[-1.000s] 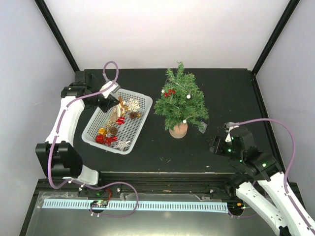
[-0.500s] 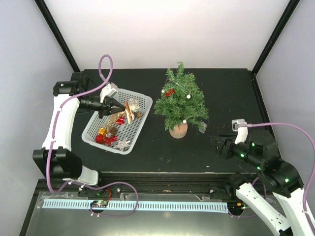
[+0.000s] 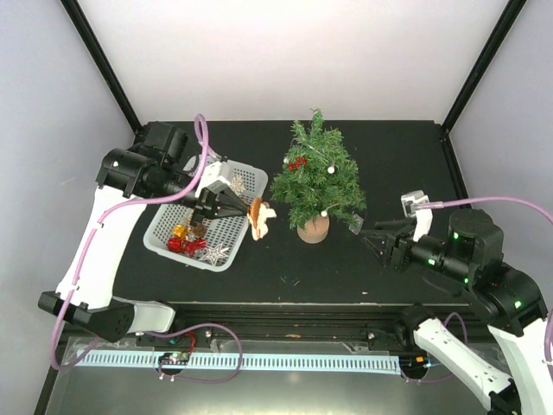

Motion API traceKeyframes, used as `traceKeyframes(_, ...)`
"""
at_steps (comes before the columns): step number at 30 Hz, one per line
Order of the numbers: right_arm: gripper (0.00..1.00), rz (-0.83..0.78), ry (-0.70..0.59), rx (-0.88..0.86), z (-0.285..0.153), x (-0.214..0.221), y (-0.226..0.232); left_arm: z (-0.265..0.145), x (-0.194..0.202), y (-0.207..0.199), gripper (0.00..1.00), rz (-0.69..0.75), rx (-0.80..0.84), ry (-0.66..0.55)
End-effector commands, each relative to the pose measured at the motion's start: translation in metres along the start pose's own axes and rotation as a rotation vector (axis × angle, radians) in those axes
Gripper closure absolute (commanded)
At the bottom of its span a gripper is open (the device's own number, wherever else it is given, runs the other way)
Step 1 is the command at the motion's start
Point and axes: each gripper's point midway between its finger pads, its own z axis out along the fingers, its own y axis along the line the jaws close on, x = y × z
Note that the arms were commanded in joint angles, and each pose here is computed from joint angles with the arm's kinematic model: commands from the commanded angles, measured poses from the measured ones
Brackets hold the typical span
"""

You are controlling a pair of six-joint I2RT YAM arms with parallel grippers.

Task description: Decorate the small christmas tree

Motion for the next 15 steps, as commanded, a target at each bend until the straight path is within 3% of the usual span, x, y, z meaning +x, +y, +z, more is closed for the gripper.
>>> traceKeyframes(1, 0.37, -0.059, -0.017, -0.092, -0.004, -0.016, 0.023, 0.009, -0.031, -0.040, 0.99, 0.059, 0.109, -0.051)
traceKeyframes(10, 0.38, -0.139, -0.015, 0.000, 0.010, -0.053, 0.030, 0.041, -0.029, -0.057, 0.98, 0.109, 0.177, 0.043)
traceKeyframes(15, 0.38, -0.258, -0.045, 0.222, 0.025, -0.084, 0.033, 0.041, -0.029, -0.050, 0.98, 0.123, 0.105, 0.055)
